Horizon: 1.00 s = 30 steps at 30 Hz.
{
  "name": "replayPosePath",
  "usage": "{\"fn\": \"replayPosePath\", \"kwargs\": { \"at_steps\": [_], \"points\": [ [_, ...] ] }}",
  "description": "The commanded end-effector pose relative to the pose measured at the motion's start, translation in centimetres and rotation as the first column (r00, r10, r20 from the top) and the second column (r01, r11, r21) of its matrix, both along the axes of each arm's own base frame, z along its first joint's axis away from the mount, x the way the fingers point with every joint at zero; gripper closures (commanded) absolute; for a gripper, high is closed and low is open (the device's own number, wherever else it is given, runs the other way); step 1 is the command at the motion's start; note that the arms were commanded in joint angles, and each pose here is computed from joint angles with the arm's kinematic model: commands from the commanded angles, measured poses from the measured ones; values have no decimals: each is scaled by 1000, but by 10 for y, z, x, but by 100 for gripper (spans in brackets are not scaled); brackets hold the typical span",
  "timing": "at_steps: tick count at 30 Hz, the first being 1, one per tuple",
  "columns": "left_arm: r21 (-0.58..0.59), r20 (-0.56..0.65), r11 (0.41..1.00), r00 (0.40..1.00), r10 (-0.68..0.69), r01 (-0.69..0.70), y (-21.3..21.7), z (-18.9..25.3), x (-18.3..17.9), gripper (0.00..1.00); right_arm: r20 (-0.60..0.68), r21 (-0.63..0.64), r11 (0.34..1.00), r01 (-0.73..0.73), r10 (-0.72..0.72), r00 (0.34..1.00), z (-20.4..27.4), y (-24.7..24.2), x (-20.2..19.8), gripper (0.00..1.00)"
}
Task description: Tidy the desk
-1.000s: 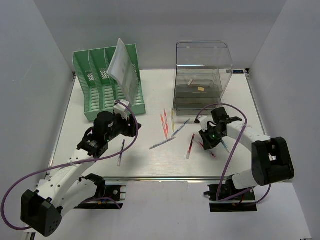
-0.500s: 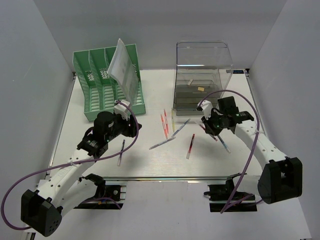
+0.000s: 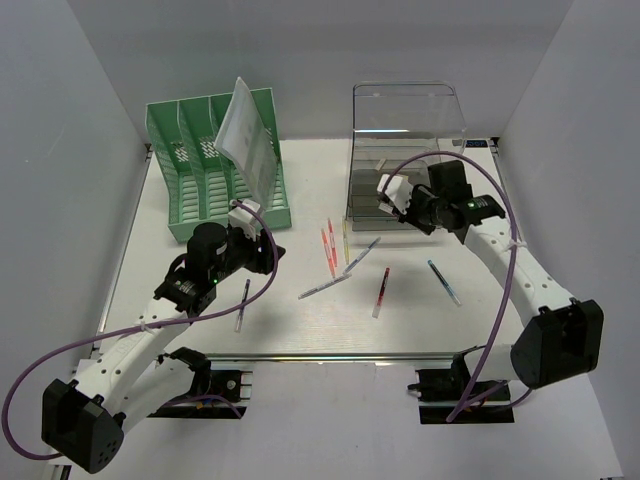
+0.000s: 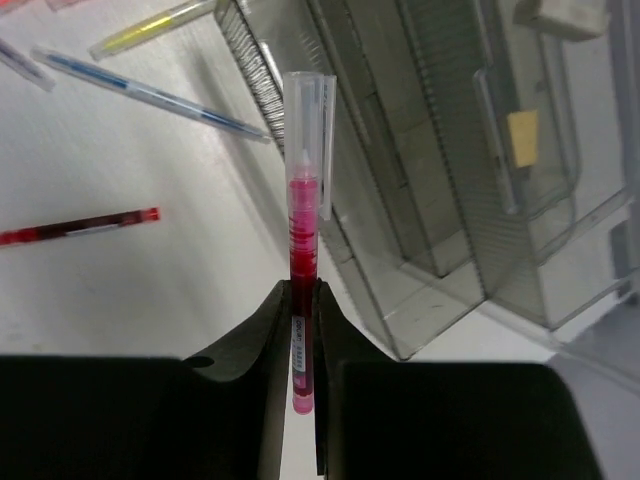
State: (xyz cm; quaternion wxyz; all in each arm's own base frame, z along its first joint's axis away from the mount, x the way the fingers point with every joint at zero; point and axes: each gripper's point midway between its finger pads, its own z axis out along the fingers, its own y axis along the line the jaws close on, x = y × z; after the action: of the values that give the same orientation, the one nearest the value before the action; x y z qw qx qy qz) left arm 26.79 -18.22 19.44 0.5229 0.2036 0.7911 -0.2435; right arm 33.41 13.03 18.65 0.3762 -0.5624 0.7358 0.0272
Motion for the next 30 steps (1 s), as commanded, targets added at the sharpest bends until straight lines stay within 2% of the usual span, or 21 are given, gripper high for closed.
{"fn": "replayPosePath", "kwargs": {
  "at_steps": [1,5,10,19,22,23,30],
  "points": [
    [-7,22,1000,999,-27,27,-4,6,-1,34,174,-121,990,-77,98,980,26,0,30,100],
    [1,20,1000,1000,-22,22,-4,4,0,34,246,-224,969,-106,161,956,27,-2,52,100],
    [1,23,1000,999,-26,26,-4,4,0,34,265,-297,939,-172,254,930,26,5,66,100],
    [-6,22,999,999,-42,42,-6,6,-2,33,217,-352,915,-200,287,933,2,13,98,98],
    [-9,28,999,999,-46,47,-7,8,-2,33,202,-360,913,-195,280,939,-4,13,103,90],
    [-11,29,999,999,-46,46,-7,8,-2,33,199,-361,913,-191,275,941,-5,12,104,82],
    [-9,26,999,999,-44,45,-7,7,-3,33,193,-350,922,-168,246,950,-5,10,105,69]
  ]
}}
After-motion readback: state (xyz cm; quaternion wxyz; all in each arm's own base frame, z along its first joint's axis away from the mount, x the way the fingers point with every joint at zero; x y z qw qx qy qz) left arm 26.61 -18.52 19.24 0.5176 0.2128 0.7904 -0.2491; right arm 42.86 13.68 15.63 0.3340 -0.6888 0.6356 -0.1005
